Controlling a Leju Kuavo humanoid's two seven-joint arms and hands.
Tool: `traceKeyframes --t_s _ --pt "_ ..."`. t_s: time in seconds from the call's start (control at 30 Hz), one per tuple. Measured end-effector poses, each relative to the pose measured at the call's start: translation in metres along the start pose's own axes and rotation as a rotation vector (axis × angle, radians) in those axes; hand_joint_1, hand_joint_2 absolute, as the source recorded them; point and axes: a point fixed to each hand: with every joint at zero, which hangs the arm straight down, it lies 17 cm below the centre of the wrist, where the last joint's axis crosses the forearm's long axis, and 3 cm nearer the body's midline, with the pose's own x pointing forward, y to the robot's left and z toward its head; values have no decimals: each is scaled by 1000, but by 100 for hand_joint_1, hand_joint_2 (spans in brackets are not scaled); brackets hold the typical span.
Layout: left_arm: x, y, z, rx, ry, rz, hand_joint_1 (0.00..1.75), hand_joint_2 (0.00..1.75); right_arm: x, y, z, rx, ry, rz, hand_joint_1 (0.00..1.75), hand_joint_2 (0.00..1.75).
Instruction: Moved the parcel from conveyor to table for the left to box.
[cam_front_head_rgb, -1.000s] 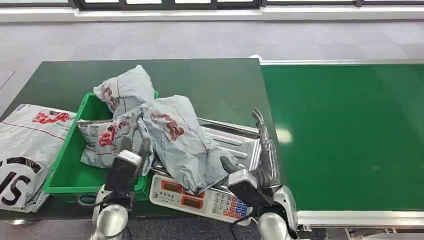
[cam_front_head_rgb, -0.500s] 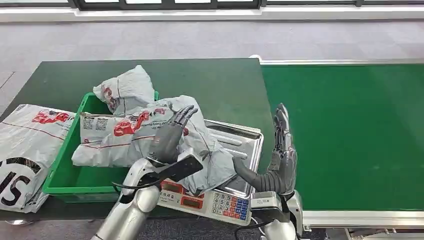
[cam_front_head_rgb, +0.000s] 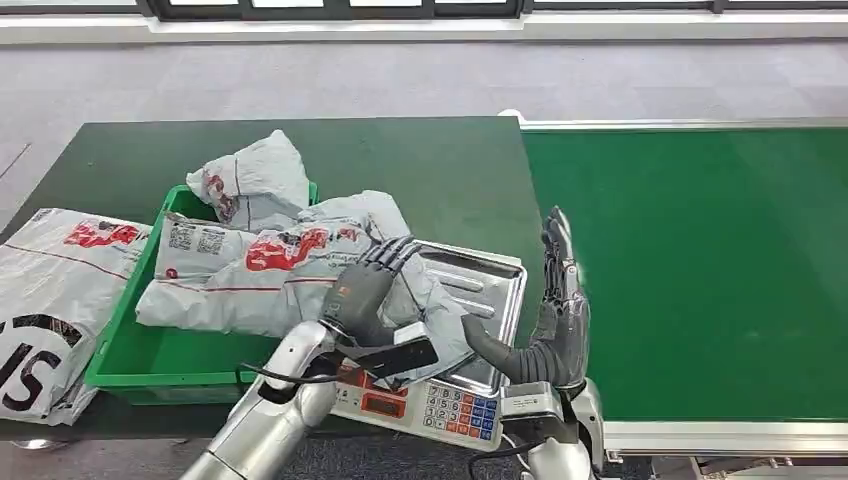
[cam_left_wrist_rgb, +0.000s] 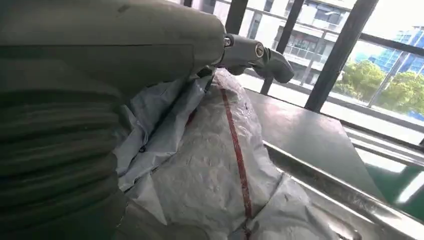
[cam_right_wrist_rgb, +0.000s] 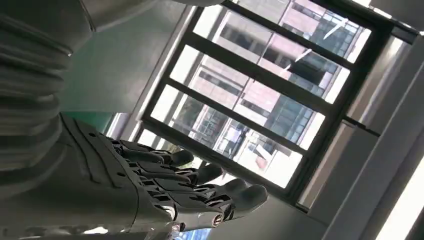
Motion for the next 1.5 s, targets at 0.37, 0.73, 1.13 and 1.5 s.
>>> traceKeyframes --t_s 0.37,0.73,1.13,1.5 --pt "-2 25 10 80 11 3 0 175 -4 5 -3 13 6 -16 0 175" --pt "8 31 14 78 -29 20 0 175 -8 5 -5 9 11 -16 0 175" --pt "37 115 15 367 -109 -4 0 175 -9 1 -6 -16 14 -1 0 175" --pt "65 169 7 471 -190 -55 0 175 -22 4 3 -30 48 -18 0 175"
